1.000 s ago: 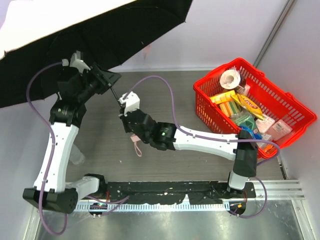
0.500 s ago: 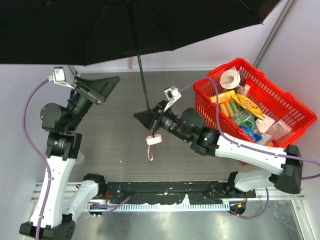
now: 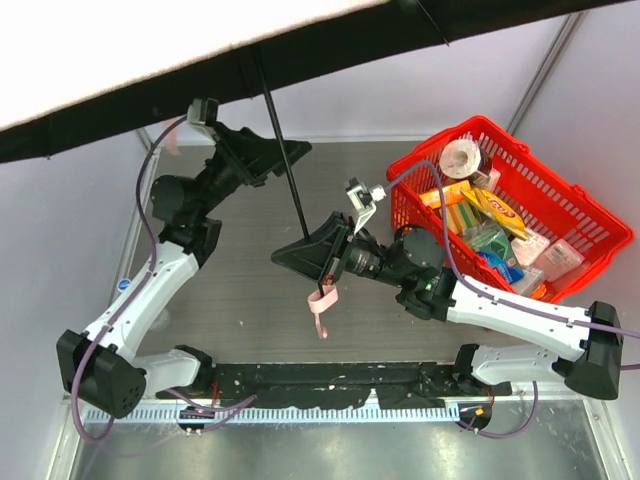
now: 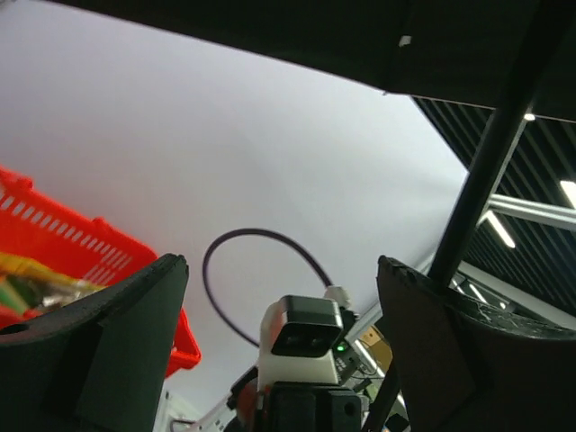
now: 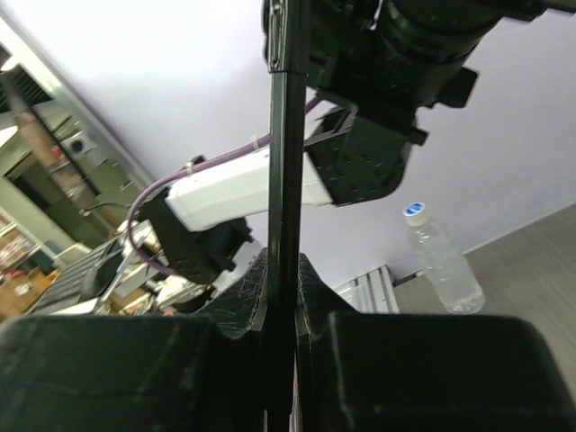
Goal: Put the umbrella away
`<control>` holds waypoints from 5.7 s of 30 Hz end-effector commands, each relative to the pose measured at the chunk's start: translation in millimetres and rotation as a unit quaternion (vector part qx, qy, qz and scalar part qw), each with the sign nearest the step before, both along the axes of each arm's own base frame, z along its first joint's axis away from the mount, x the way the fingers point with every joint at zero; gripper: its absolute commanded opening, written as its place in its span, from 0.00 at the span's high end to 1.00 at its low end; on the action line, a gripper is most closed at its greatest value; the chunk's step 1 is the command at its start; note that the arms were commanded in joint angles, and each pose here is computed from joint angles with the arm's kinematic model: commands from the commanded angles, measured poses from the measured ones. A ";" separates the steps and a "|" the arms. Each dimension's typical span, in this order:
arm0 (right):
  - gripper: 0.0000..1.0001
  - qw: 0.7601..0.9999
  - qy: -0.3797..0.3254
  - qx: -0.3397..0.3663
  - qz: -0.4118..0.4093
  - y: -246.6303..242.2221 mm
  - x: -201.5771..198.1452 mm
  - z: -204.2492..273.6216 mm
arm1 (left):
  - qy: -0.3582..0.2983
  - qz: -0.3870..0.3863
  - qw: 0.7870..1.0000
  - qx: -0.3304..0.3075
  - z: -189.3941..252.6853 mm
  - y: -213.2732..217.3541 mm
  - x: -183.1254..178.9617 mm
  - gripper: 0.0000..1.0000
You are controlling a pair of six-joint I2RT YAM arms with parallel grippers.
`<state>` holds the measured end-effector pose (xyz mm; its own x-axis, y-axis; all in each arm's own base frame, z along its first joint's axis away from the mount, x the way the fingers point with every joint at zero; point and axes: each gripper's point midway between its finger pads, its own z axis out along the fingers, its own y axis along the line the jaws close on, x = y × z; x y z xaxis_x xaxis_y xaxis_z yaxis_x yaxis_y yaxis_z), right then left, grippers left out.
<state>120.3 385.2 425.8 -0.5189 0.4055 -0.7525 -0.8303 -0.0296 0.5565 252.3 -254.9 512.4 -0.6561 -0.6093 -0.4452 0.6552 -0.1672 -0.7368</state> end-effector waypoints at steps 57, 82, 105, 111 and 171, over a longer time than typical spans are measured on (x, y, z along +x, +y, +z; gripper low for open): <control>1.00 0.956 -0.019 -0.231 -0.181 32.2 81.0 -46.0 | -0.021 0.245 0.951 0.188 3.9 42.0 20.5 1.00; 1.00 0.983 -0.013 -0.031 -0.180 -37.9 42.4 16.4 | 0.056 0.281 0.957 -0.035 53.0 71.7 57.4 0.23; 1.00 0.974 -0.018 -0.078 -0.212 -29.2 51.9 11.7 | -0.025 0.322 0.947 0.001 95.0 53.5 78.1 0.46; 1.00 0.974 -0.019 -0.081 -0.209 -23.2 48.4 12.7 | -0.021 0.333 0.943 0.003 93.2 54.6 85.2 0.51; 1.00 0.953 -0.017 -0.082 -0.292 14.6 145.0 30.5 | 0.274 0.039 0.958 0.074 -159.3 -26.8 -3.4 1.00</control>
<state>209.1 408.5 296.0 -0.5222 0.0323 -0.8522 -0.6496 0.6325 0.4219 336.9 -180.6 422.7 -0.2576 -0.9540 -0.1535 0.3232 0.0646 -0.9441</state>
